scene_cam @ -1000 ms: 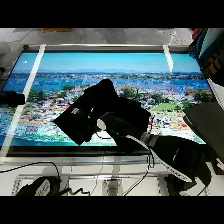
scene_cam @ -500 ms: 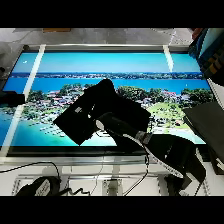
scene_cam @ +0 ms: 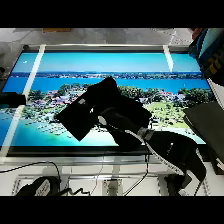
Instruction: Fold the clothes and pants, and hang the long-sleeved shirts on hangers.
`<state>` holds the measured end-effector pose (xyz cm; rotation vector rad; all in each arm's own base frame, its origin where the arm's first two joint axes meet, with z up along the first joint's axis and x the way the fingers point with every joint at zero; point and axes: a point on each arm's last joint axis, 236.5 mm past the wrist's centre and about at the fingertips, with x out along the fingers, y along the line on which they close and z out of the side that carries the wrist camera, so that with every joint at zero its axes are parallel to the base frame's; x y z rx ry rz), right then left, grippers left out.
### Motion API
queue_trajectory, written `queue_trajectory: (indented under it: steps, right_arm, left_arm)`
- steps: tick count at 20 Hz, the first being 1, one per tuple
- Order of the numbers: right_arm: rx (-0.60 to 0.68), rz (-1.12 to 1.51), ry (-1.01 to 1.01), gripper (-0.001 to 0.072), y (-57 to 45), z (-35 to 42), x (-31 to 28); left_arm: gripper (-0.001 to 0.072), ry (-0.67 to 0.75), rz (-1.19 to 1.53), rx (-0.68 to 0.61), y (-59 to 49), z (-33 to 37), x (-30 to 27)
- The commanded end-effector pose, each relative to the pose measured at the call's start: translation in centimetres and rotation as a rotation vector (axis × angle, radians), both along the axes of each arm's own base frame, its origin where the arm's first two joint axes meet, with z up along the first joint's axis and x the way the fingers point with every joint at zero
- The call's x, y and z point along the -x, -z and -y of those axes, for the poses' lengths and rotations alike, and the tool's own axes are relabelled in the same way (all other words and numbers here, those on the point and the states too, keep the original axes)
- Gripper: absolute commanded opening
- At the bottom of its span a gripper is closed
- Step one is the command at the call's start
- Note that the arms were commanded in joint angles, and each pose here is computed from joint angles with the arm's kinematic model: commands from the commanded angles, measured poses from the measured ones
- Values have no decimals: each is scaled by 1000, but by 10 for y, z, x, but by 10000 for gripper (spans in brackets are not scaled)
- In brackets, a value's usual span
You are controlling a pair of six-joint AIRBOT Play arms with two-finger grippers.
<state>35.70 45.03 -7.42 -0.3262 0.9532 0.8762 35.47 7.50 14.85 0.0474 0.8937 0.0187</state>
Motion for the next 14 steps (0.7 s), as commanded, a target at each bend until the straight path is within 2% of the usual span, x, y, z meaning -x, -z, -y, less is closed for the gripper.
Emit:
queue_trajectory:
  steps: [1, 4, 6, 7, 10, 14]
  right_arm:
    - [-40, 81, 23, 17, -40, 3, -28]
    - [-97, 140, 98, 17, -101, 30, -67]
    - [-122, 171, 169, 18, -138, 65, -93]
    - [-137, 187, 213, 17, -158, 87, -105]
    - [-160, 212, 354, 17, -208, 162, -128]
    - [-144, 191, 565, 17, -247, 277, -138]
  left_arm:
    - [12, -3, -18, 7, 12, 0, 1]
    - [38, 1, -49, 38, 27, 6, 4]
    - [407, 10, -53, 105, 33, 18, 0]
    - [430, 18, -53, 150, 35, 26, -4]
    - [427, 44, -77, 328, 49, 60, -7]
    - [427, 40, -191, 575, 94, 107, 16]
